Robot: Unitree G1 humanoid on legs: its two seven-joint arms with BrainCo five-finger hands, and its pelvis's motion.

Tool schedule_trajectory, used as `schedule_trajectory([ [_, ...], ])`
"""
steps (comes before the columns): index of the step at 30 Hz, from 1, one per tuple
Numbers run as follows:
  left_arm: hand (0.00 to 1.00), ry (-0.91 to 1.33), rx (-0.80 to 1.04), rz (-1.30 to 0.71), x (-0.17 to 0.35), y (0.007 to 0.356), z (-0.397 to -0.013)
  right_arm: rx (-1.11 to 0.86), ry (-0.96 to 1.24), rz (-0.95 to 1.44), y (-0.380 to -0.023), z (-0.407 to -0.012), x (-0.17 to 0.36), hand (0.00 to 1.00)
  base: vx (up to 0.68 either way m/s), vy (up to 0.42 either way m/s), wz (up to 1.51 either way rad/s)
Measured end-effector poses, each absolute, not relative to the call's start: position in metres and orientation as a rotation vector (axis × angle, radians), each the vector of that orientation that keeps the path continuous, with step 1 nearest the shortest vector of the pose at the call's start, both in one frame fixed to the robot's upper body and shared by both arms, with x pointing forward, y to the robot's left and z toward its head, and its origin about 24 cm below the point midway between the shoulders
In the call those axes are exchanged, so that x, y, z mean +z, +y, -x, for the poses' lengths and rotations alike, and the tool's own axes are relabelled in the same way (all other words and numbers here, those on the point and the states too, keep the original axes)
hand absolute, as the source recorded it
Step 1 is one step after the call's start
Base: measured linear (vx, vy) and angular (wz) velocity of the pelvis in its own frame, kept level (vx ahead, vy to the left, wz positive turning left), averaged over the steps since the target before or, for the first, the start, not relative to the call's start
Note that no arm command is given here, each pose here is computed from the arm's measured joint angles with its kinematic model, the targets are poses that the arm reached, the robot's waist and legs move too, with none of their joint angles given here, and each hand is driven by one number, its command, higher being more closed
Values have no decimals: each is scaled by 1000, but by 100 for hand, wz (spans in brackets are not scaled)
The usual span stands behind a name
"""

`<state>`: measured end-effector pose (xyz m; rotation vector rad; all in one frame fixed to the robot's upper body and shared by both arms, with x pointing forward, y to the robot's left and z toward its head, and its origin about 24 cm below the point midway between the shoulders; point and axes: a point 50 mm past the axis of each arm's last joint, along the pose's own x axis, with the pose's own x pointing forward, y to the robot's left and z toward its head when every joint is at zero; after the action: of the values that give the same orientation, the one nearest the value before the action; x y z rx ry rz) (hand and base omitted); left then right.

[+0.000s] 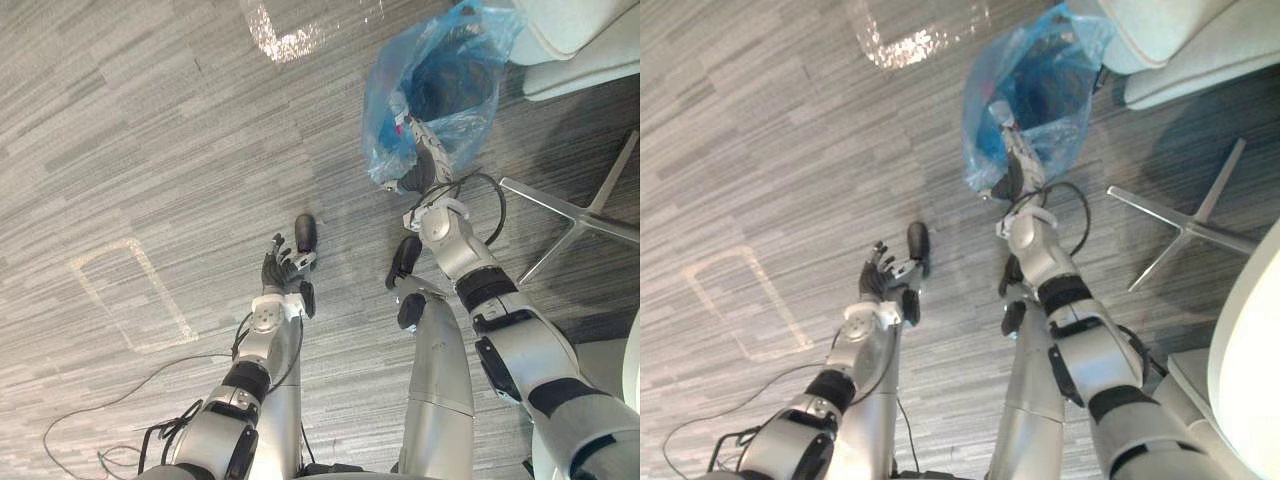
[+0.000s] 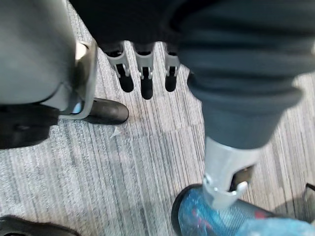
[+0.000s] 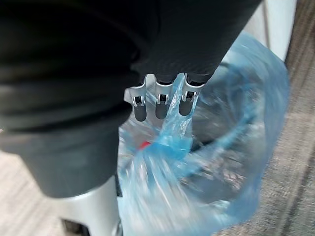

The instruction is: Gather rubbish on tea table into small bin, then transfer packed bag to large trash can.

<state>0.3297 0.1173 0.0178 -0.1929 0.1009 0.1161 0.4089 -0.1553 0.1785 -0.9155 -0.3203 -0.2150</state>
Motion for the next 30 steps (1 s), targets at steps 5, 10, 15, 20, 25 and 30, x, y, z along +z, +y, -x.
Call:
schedule_trajectory([
  [5,0,65,116,219,27,117,-334,-226,-266,963,-162,-412,173,0,-27,-7,19],
  [10,0,53,110,222,32,115,-336,-198,-268,1002,-156,-412,170,100,-11,-2,5],
  [15,0,42,107,225,34,114,-337,-190,-267,1014,-154,-412,170,100,-7,1,2],
  [20,0,34,111,228,36,115,-337,-168,-235,958,-150,-410,159,100,-44,9,-1],
  [25,0,35,117,228,36,117,-338,-160,-241,905,-145,-409,159,100,-33,4,-6],
  [30,0,45,123,220,34,120,-337,-155,-308,858,-139,-406,168,100,-46,0,-7],
])
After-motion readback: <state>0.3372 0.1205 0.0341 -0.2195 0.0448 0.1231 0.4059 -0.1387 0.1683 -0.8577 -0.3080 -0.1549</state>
